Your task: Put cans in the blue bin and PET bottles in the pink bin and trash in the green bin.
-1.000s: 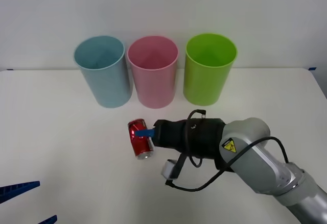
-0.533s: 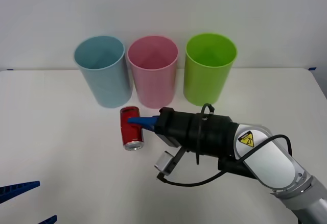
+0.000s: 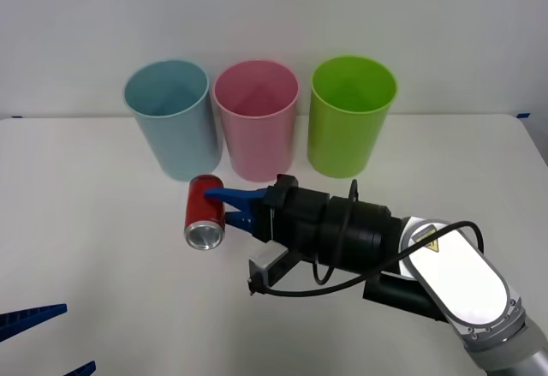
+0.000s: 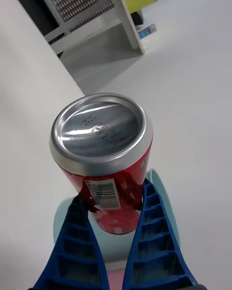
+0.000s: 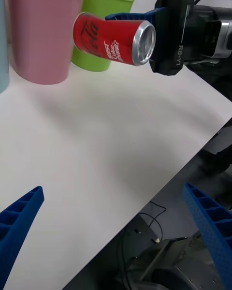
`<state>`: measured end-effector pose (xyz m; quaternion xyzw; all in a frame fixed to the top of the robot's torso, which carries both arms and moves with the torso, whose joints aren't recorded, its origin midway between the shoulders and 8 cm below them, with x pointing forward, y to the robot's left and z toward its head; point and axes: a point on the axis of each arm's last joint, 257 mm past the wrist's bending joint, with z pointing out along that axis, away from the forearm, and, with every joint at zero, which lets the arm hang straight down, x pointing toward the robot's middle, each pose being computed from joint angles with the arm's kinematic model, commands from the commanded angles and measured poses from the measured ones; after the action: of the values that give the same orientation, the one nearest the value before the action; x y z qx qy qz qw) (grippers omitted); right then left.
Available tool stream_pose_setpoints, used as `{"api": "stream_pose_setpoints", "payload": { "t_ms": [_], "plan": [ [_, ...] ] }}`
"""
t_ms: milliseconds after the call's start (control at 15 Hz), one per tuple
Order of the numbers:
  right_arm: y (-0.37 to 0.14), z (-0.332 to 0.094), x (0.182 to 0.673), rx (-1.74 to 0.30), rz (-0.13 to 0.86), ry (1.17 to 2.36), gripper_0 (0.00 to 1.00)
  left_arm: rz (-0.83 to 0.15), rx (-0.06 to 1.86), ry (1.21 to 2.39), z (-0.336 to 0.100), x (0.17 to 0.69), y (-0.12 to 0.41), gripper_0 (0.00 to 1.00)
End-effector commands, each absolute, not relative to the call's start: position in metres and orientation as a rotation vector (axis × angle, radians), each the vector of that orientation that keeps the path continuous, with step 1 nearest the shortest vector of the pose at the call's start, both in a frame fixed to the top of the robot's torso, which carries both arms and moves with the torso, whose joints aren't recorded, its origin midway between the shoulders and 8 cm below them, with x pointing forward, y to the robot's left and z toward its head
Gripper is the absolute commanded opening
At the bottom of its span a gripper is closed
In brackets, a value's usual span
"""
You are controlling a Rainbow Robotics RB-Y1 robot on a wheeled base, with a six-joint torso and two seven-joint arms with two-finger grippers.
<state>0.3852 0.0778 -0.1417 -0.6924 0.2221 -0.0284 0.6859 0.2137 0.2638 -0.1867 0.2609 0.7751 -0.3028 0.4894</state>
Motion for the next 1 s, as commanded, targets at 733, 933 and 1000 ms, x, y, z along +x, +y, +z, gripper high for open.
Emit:
{"api": "stream_pose_setpoints", "payload": {
  "t_ms": [733, 933, 1000],
  "plan": [
    [0.071, -0.061, 0.404, -1.072, 0.377, 0.932, 0.00, -0.736, 0.634, 1.883, -0.187, 0.214, 0.264, 1.00],
    [0.082, -0.045, 0.402, -0.996, 0.460, 0.954, 0.00, -0.736, 0.634, 1.883, -0.187, 0.214, 0.264, 1.00],
    [0.085, -0.044, 0.404, -0.988, 0.465, 0.967, 0.00, -0.736, 0.634, 1.883, -0.187, 0.214, 0.264, 1.00]
  ]
}}
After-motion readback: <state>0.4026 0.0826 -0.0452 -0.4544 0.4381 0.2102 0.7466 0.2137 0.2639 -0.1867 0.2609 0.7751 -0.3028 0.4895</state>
